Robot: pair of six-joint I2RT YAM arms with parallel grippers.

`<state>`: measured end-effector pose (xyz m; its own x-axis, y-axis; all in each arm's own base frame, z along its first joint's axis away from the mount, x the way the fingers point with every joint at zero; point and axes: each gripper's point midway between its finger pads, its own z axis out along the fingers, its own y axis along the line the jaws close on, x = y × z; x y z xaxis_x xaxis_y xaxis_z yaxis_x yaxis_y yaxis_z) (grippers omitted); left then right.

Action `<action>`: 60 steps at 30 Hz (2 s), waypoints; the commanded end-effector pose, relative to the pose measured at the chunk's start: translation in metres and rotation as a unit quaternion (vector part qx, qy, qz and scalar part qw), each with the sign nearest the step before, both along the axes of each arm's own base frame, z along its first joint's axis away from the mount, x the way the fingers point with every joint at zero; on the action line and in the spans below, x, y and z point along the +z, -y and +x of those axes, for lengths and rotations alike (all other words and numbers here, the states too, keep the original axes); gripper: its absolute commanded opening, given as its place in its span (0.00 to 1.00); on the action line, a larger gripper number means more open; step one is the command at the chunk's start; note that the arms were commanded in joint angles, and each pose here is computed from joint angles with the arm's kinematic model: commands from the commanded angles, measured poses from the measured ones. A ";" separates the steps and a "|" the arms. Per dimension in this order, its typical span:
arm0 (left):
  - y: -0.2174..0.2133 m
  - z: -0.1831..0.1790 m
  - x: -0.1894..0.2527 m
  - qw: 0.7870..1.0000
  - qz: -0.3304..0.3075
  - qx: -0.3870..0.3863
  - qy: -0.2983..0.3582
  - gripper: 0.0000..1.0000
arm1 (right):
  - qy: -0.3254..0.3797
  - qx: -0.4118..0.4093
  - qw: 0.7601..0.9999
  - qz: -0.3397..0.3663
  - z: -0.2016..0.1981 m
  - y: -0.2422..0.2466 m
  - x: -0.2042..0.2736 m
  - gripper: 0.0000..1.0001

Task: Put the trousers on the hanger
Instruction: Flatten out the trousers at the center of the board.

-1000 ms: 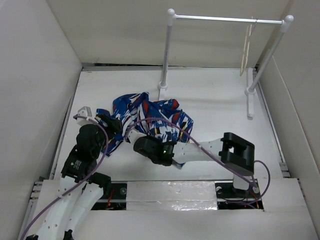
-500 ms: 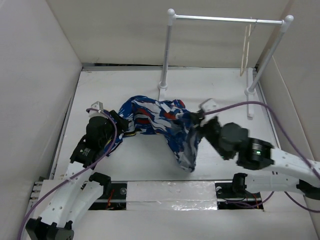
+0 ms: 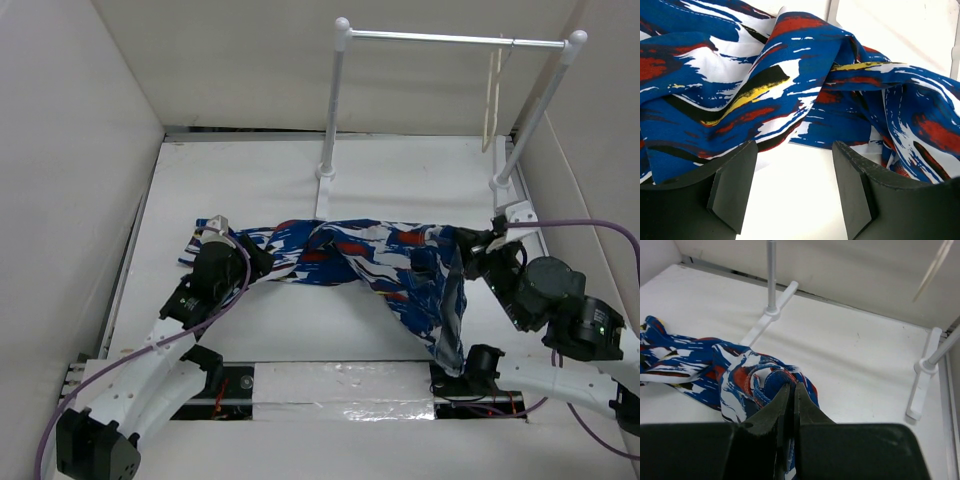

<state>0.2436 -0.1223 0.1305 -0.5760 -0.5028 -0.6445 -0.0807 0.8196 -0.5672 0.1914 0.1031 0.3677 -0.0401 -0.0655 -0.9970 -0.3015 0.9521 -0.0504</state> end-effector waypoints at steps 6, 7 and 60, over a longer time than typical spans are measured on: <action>-0.017 0.000 0.005 0.998 -0.016 0.062 0.020 0.60 | 0.004 -0.112 0.991 0.070 -0.009 0.068 0.020 0.00; -0.024 -0.003 -0.001 0.997 -0.014 0.080 0.016 0.61 | 0.009 -0.119 0.989 0.083 -0.014 0.081 0.022 0.00; -0.109 0.045 0.220 0.929 0.050 0.324 0.171 0.00 | -0.019 -0.214 0.969 0.125 -0.011 0.098 -0.005 0.02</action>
